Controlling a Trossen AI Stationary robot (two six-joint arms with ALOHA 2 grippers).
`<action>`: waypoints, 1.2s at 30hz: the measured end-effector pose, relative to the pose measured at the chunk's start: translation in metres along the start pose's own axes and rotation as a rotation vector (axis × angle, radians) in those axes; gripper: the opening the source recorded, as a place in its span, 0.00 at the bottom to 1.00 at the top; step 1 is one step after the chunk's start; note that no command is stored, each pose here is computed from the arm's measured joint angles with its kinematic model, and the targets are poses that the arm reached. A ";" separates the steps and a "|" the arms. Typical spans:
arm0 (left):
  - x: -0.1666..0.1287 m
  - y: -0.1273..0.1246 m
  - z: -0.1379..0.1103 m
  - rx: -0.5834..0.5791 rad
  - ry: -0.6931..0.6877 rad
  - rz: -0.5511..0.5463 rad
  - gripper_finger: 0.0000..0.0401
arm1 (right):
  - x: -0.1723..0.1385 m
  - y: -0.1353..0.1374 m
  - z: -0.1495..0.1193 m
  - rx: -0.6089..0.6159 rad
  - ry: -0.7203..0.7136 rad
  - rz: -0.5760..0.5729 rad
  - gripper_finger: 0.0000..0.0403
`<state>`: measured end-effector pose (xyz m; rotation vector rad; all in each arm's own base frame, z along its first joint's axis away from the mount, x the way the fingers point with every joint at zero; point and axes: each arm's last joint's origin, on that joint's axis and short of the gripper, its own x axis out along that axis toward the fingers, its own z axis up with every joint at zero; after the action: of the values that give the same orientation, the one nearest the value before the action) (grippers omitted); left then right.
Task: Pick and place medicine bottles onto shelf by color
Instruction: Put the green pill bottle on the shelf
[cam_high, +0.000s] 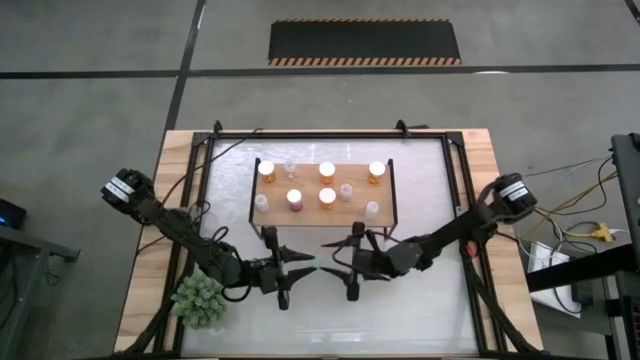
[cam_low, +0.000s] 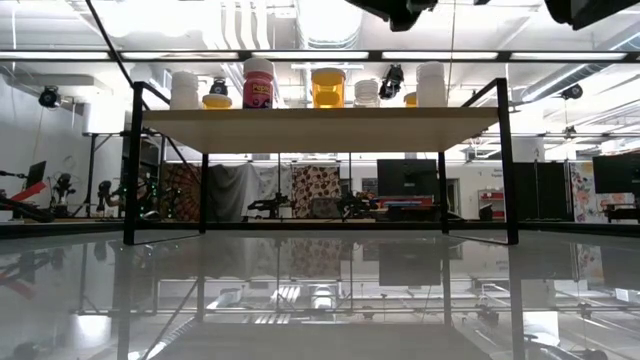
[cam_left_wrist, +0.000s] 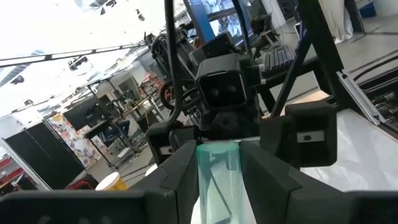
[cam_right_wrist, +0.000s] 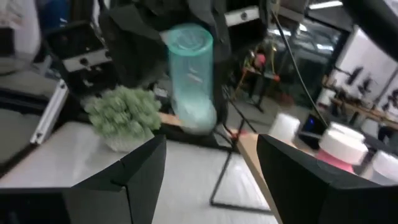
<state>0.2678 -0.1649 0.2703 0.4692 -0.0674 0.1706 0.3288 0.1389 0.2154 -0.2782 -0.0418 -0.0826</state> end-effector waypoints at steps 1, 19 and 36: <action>0.000 0.000 0.000 -0.001 0.000 0.000 0.26 | 0.001 0.000 0.000 -0.005 -0.005 0.003 0.60; 0.001 0.002 0.000 -0.007 -0.003 0.008 0.26 | 0.012 -0.007 0.009 -0.008 -0.045 0.037 0.58; 0.003 0.004 -0.001 -0.007 0.000 0.018 0.26 | 0.013 -0.008 0.010 0.016 -0.057 0.053 0.32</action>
<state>0.2704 -0.1607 0.2715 0.4618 -0.0724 0.1876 0.3407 0.1334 0.2279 -0.2651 -0.0914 -0.0212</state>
